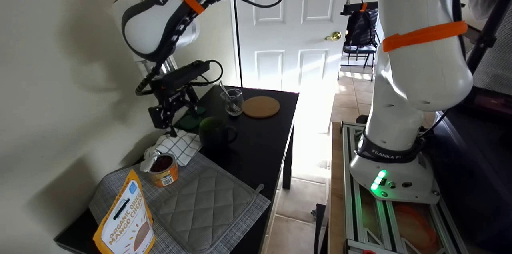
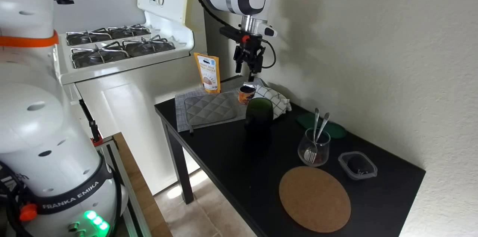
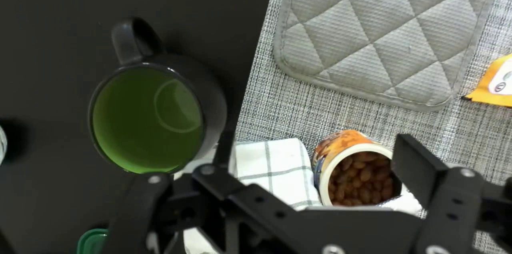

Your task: Move the can to the wooden board on the right.

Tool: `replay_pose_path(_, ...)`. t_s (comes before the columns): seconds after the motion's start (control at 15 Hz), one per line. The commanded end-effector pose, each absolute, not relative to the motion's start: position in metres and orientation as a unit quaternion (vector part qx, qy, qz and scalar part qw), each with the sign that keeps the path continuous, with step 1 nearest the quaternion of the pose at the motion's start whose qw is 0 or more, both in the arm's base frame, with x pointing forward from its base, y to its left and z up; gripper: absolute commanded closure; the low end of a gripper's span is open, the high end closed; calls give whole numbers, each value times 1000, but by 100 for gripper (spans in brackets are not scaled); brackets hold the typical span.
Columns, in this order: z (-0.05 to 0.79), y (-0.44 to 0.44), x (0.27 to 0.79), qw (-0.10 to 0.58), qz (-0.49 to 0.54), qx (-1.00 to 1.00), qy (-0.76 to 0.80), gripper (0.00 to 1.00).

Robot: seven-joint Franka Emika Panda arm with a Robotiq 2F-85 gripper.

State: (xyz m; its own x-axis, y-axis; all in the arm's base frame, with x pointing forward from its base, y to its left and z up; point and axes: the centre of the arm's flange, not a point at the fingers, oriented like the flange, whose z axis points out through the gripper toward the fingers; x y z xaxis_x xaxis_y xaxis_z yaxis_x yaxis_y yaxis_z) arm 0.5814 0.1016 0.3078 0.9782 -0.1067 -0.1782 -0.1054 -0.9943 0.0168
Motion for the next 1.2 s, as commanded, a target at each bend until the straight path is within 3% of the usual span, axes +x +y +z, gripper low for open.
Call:
replay_pose_path(0.0, 307, 101, 584, 3, -90, 995, -53, 0)
replay_pose_path(0.47, 258, 106, 594, -3, -88, 991, -104, 0)
replay_pose_path(1.0, 228, 114, 618, -21, -9, 990, -141, 0)
replay_pose_path(1.13, 219, 123, 619, -20, -12, 991, -134, 5)
